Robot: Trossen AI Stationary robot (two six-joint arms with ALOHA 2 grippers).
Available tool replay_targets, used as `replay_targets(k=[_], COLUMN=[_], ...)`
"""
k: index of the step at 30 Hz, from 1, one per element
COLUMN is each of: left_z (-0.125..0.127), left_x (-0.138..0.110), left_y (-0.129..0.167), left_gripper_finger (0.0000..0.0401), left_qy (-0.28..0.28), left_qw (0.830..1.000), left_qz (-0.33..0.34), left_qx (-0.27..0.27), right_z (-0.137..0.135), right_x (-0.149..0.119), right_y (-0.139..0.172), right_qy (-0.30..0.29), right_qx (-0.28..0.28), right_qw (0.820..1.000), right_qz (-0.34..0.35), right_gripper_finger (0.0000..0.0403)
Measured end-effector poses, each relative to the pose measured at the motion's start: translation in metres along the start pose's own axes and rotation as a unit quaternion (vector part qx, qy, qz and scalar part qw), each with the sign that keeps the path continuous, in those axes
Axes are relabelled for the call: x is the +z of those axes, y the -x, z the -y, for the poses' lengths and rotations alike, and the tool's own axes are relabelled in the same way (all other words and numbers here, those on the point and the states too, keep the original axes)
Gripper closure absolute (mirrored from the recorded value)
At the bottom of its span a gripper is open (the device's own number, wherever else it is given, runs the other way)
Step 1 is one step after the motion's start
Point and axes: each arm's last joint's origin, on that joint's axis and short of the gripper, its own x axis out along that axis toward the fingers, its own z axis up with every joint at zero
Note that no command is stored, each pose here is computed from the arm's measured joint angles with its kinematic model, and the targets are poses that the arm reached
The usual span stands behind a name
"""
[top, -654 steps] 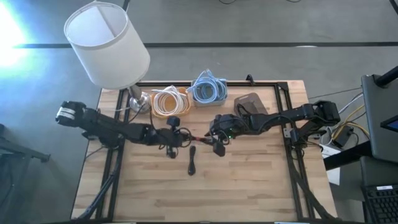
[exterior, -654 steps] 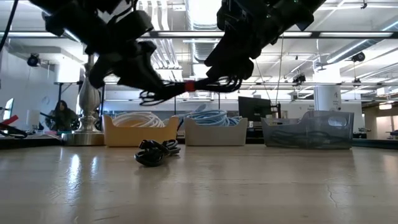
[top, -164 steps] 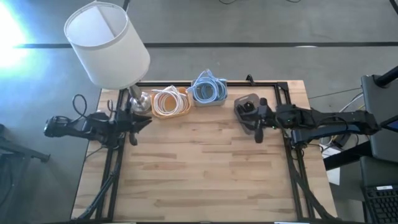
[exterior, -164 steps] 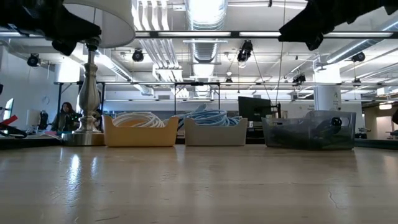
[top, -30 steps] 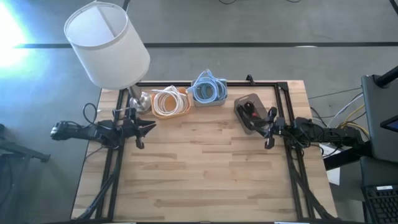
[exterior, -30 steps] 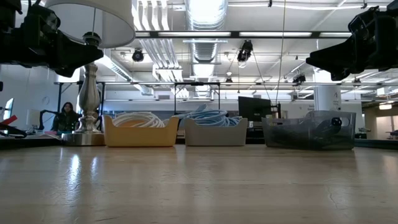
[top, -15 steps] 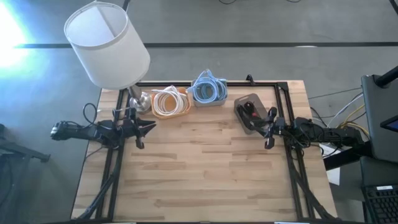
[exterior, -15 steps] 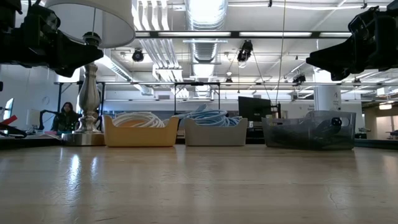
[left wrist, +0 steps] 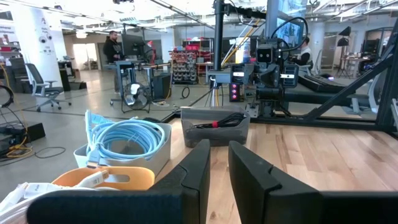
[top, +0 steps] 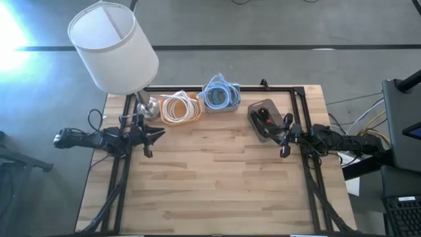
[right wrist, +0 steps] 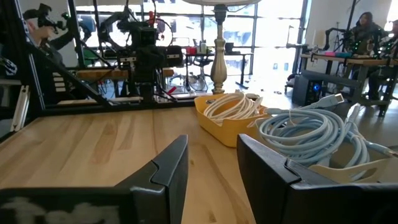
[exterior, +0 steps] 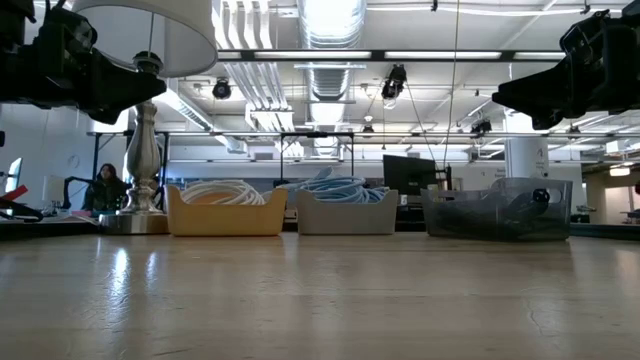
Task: Pick & Place USB Port
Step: Return to Home Position
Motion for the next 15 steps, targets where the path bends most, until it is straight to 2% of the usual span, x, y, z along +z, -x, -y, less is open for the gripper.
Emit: replay_targets(k=[8, 15], left_z=[0.0000, 0.0000], left_x=[0.0000, 0.0000], left_y=[0.0000, 0.0000], left_gripper_finger=[0.0339, 0.0339], left_qy=[0.000, 0.000], left_qw=[1.000, 1.000], left_qz=[0.000, 0.000], left_qx=[0.000, 0.000], right_z=[0.0000, 0.0000], right_x=[0.0001, 0.0001], right_y=[0.0000, 0.0000], right_qy=[0.000, 0.000], right_qx=[0.000, 0.000], right_qw=[1.000, 1.000], right_qz=[0.000, 0.000], right_gripper_finger=[0.0282, 0.0276])
